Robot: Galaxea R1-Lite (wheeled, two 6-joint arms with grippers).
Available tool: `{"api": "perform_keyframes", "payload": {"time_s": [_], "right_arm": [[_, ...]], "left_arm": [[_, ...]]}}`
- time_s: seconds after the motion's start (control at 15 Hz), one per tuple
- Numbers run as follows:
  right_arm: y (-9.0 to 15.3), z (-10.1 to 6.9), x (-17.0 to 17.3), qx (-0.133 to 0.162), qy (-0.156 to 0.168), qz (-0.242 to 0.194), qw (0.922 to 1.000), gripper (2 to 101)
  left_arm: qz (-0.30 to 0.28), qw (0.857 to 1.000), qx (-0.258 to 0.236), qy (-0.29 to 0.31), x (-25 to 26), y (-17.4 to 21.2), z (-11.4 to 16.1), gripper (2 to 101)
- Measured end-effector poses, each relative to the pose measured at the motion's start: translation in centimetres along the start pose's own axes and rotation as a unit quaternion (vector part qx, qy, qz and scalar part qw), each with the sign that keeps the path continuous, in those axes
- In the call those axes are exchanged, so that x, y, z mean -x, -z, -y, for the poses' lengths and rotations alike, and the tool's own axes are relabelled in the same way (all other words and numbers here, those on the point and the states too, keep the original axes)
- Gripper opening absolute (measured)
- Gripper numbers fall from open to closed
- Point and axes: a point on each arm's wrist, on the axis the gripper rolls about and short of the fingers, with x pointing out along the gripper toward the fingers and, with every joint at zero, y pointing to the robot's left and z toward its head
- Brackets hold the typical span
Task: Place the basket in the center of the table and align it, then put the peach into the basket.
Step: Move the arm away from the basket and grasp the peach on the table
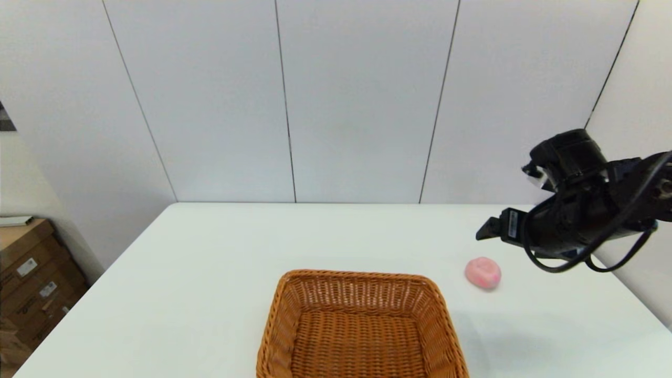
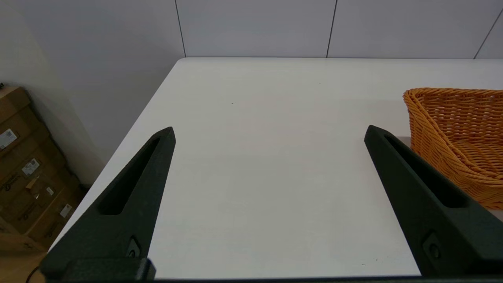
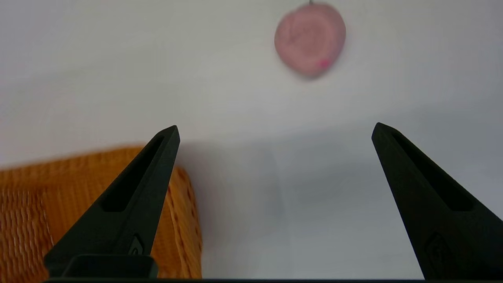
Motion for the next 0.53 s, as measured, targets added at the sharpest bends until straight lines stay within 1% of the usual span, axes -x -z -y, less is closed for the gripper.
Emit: {"api": "perform_keyframes", "payload": {"time_s": [0.13, 0.27, 0.4, 0.53], "right_arm": [[-1.2, 0.1, -2.1, -0.014, 0.018, 0.007, 0.9997, 97.1], [-1.9, 0.7, -4.0, -0.027, 0.031, 0.01, 0.9991, 97.1], [-2.2, 1.6, -5.5, -0.038, 0.046, 0.001, 0.9982, 97.1], [-2.3, 2.0, -7.3, -0.042, 0.056, -0.011, 0.9975, 97.1]], "left_arm": [[0.0, 1.0, 0.0, 0.0, 0.0, 0.0, 0.0, 97.8], [0.0, 1.0, 0.0, 0.0, 0.0, 0.0, 0.0, 97.8], [0.0, 1.0, 0.0, 0.0, 0.0, 0.0, 0.0, 97.8], [0.0, 1.0, 0.0, 0.0, 0.0, 0.0, 0.0, 97.8]]}}
